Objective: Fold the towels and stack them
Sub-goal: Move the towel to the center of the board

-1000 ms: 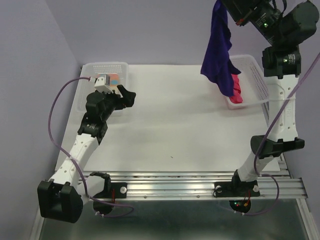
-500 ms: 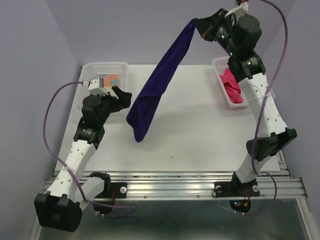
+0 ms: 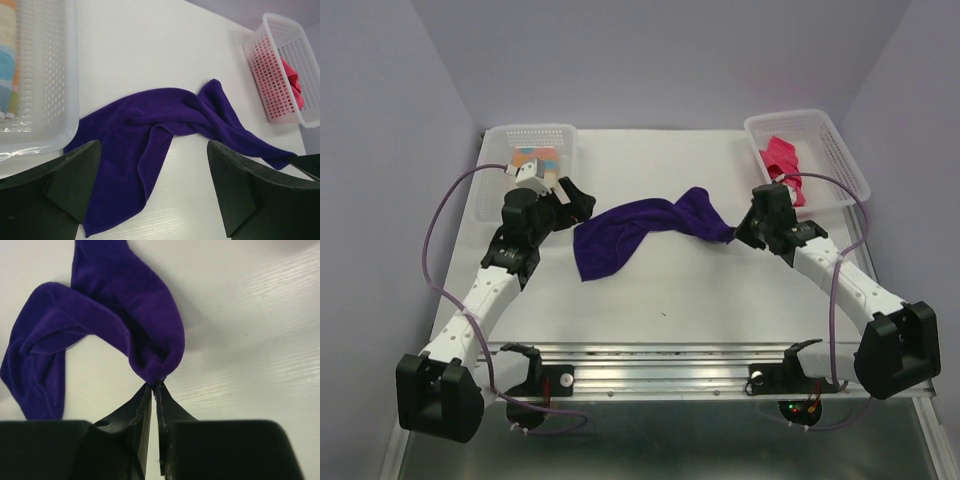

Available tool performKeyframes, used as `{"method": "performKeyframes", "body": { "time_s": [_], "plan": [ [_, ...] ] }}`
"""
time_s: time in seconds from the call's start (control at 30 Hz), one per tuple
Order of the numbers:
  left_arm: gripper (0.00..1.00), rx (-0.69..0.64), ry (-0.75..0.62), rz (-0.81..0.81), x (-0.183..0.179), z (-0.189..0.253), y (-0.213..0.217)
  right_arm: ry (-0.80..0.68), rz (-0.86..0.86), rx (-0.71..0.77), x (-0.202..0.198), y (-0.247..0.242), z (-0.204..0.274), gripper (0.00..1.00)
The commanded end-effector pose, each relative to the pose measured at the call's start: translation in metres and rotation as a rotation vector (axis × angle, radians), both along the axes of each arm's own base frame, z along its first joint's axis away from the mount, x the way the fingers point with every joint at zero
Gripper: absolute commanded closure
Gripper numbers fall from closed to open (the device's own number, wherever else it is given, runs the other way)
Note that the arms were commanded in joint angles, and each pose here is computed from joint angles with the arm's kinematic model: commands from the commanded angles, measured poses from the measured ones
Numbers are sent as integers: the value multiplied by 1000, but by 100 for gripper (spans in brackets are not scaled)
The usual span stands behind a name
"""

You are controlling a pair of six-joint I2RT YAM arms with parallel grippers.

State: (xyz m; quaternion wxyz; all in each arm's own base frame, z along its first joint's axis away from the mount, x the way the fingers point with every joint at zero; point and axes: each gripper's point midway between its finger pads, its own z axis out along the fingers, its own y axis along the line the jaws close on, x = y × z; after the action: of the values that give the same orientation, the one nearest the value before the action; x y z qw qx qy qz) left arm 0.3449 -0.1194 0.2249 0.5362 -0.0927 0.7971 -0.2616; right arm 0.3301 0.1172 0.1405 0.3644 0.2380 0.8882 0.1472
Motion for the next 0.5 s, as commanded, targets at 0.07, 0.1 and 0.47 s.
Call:
{"method": "performKeyframes", "body": {
  "time_s": [0.07,0.1,0.47],
  "plan": [
    [1,-9,38,-42,-8,-17,-20,-63,-167,-148,-5,-45,14,84],
    [1,-3,55,-26,-10,-22,-18,-65,-221,-211,-6,-60,18,84],
    [1,23,169,171,-29,-58,5,-192,-311,-404,0,-101,82,71]
  ]
}}
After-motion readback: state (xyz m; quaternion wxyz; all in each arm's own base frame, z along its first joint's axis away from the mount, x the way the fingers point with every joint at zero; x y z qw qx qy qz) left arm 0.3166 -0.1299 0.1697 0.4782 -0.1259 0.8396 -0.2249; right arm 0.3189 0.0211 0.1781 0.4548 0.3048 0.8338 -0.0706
